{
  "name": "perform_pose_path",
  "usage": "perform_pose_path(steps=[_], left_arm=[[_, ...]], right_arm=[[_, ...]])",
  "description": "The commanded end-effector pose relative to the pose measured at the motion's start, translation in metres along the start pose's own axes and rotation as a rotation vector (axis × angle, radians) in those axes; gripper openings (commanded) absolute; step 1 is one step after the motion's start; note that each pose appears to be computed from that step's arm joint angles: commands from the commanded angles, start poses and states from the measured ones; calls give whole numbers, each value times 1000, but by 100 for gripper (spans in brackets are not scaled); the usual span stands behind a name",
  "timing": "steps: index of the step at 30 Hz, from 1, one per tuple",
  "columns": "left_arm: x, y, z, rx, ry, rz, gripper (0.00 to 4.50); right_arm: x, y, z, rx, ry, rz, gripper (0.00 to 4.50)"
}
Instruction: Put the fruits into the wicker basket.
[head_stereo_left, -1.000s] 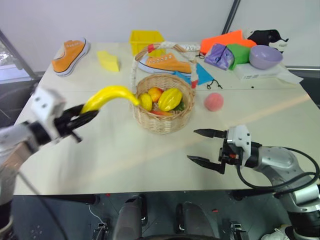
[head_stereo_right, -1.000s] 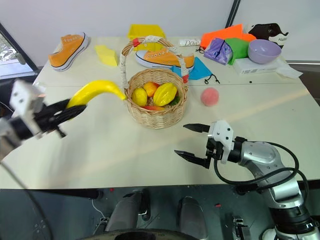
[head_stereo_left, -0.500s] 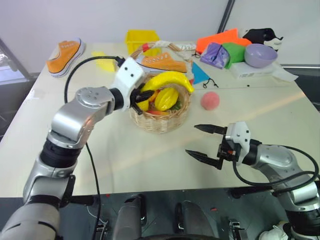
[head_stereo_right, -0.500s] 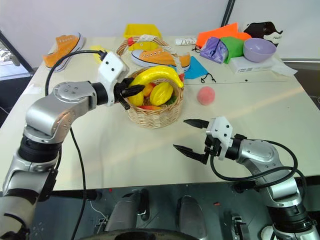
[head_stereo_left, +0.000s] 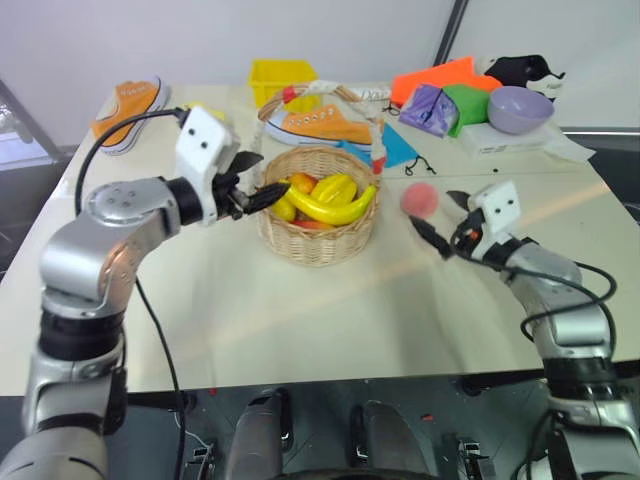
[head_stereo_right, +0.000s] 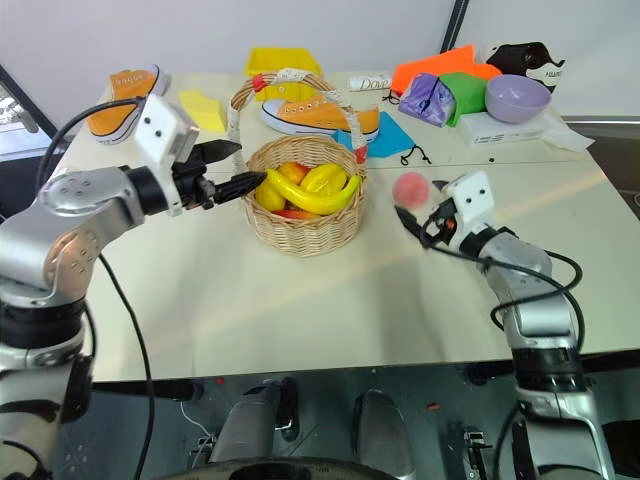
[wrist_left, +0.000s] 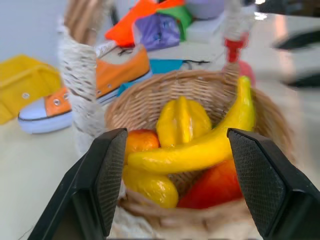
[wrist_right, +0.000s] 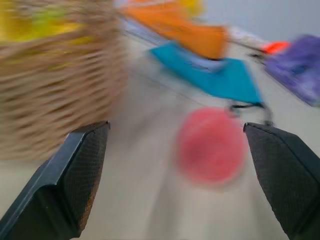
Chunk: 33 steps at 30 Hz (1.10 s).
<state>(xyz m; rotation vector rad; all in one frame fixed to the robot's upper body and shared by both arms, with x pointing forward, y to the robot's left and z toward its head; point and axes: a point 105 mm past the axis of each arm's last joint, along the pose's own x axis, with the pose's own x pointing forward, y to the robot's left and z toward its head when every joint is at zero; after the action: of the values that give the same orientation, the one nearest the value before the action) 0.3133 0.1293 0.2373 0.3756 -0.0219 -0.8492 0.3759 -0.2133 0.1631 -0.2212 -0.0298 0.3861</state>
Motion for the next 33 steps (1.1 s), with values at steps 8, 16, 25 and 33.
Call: perform_pose_path(steps=[8,16,25,33], left_arm=[[-12,-55,-5,-73,-79,-192,341],[-3,-70,0,-83,-99,-205,341],[3,-64,3,-62,-109,-177,348],[-16,-29,-22,-52,-31,-35,348]], right_arm=[[42,-13,-6,119,15,-35,450],[49,-9,-23,135,78,-16,450],[44,-9,-13,130,32,-19,239],[-28,33,35,-76,-46,357,239]])
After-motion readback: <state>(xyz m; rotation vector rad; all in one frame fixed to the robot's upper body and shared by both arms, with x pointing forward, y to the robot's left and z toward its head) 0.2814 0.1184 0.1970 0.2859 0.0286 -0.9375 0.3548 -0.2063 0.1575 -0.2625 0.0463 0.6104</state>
